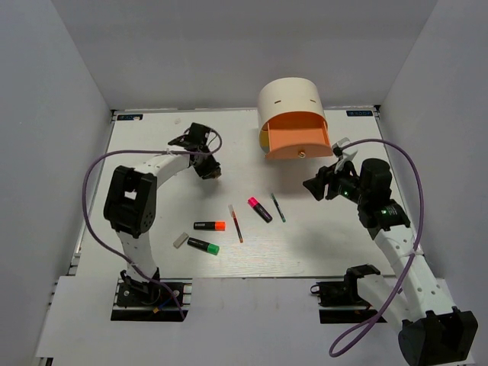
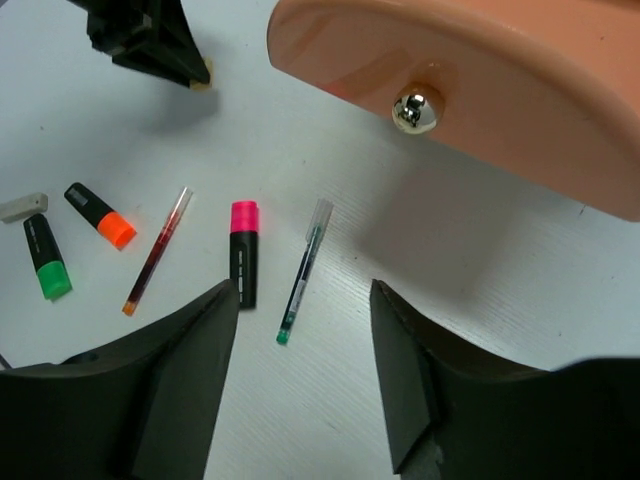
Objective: Sort the stationery into containers
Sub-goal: Pick up the stationery from the center of the board, then place the stationery in the drawer.
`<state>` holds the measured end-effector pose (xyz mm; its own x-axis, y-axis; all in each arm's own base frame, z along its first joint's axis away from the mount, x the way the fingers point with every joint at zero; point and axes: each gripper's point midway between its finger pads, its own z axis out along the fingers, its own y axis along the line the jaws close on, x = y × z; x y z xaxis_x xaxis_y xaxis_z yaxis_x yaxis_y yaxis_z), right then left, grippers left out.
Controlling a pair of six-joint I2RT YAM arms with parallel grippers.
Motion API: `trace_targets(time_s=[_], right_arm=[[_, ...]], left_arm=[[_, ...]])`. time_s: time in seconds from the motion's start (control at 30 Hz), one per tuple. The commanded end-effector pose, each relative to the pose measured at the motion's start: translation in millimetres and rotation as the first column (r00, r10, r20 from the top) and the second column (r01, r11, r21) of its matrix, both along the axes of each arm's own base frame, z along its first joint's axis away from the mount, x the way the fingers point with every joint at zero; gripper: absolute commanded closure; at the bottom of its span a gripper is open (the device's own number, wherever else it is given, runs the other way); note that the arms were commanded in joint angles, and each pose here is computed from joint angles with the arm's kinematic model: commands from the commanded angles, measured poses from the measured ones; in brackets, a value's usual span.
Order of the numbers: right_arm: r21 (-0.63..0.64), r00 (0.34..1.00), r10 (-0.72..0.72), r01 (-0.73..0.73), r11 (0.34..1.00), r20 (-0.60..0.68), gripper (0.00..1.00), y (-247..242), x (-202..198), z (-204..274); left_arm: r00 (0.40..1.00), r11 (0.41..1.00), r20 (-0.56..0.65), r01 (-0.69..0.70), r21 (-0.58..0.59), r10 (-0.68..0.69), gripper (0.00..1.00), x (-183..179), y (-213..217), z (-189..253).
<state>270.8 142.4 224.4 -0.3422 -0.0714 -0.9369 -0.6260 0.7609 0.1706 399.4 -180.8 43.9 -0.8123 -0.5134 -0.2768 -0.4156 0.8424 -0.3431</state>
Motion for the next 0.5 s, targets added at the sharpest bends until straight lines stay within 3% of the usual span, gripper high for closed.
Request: trace_targets(time_s=[0.0, 0.1, 0.2, 0.47], right_arm=[[-0.032, 0.999, 0.006, -0.005, 0.999, 0.038, 0.41, -5, -4, -3], [-0.044, 0.999, 0.015, -0.013, 0.999, 0.047, 0.46, -5, -9, -8], [-0.056, 0.999, 0.010, -0.007, 0.998, 0.054, 0.46, -8, -12, -13], [-0.084, 0.996, 0.005, 0.002, 0.996, 0.084, 0.46, -13, -15, -14]], left_arm=[[0.881, 0.944, 0.413, 0.305, -0.124, -0.230, 0.94, 21, -63, 122], [0.750, 0.859, 0.585, 0.483, -0.169, -0.307, 0.95, 15, -98, 181], [0.661, 0.802, 0.675, 0.573, -0.172, -0.328, 0.95, 9, -121, 212], [0.498, 0.660, 0.787, 0.734, -0.159, -0.363, 0.93, 4, -181, 260]])
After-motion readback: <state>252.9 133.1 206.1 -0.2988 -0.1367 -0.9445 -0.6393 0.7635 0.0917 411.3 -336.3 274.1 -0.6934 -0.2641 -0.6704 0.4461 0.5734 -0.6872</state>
